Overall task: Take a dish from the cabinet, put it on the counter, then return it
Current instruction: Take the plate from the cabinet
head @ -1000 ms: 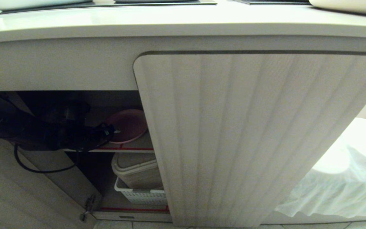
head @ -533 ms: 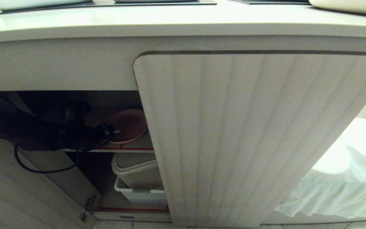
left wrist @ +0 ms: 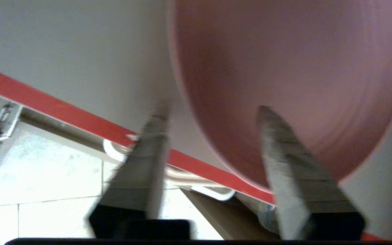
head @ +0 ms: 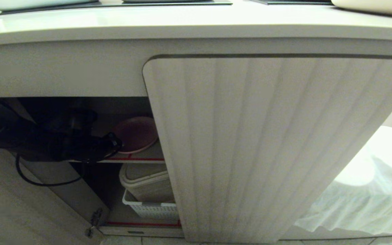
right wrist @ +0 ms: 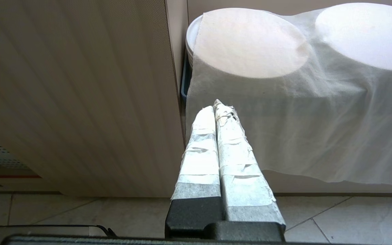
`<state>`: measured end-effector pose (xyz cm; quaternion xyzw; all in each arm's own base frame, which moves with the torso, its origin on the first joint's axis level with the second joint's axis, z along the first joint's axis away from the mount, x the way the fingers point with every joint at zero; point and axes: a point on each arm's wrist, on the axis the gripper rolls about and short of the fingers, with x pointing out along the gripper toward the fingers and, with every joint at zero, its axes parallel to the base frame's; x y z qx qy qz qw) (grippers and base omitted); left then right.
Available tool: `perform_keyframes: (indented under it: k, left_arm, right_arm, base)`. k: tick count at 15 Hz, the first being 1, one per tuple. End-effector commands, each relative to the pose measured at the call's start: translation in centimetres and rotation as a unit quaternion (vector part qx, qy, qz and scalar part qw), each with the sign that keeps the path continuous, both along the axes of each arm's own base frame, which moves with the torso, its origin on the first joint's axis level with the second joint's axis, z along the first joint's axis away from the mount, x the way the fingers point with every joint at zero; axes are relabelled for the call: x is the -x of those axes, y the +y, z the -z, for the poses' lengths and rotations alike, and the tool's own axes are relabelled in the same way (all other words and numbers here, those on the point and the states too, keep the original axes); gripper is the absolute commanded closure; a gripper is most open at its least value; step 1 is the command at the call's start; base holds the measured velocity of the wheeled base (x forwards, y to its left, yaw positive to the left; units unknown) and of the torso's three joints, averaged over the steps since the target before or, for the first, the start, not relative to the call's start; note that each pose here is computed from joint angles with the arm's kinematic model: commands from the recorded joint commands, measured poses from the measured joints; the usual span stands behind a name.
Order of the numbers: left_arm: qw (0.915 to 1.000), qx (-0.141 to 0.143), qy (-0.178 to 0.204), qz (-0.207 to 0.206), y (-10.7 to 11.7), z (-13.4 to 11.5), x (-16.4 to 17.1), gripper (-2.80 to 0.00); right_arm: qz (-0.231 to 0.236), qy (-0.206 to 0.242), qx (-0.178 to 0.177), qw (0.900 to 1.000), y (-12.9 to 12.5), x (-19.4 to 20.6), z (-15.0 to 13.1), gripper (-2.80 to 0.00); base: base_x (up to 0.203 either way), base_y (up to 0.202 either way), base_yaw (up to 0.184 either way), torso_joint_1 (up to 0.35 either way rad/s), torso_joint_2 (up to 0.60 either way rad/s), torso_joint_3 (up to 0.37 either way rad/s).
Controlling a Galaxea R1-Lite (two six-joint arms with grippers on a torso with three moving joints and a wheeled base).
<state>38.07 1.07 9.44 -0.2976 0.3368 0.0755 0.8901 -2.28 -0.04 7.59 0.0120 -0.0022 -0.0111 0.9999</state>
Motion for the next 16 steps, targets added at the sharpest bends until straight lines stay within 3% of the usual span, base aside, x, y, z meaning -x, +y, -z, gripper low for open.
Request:
perform_keyframes:
  k: [1,16]
  left_arm:
    - [1.0000,0.002,-0.001,-0.001,-0.05,-0.04,0.00,0.00]
    - [1.0000,0.001,0.000,-0.005,0.16,-0.30,0.76,0.00]
  right_arm:
    - [0.000,0.000,0.000,1.000,0.00,0.00,-0.01,0.00]
    - [0.000,0.000,0.000,1.000,0.00,0.00,-0.01,0.00]
  base:
    - [0.000,0.000,0.000,0.000,0.00,0.000]
    - [0.000,0.000,0.000,0.000,0.00,0.000]
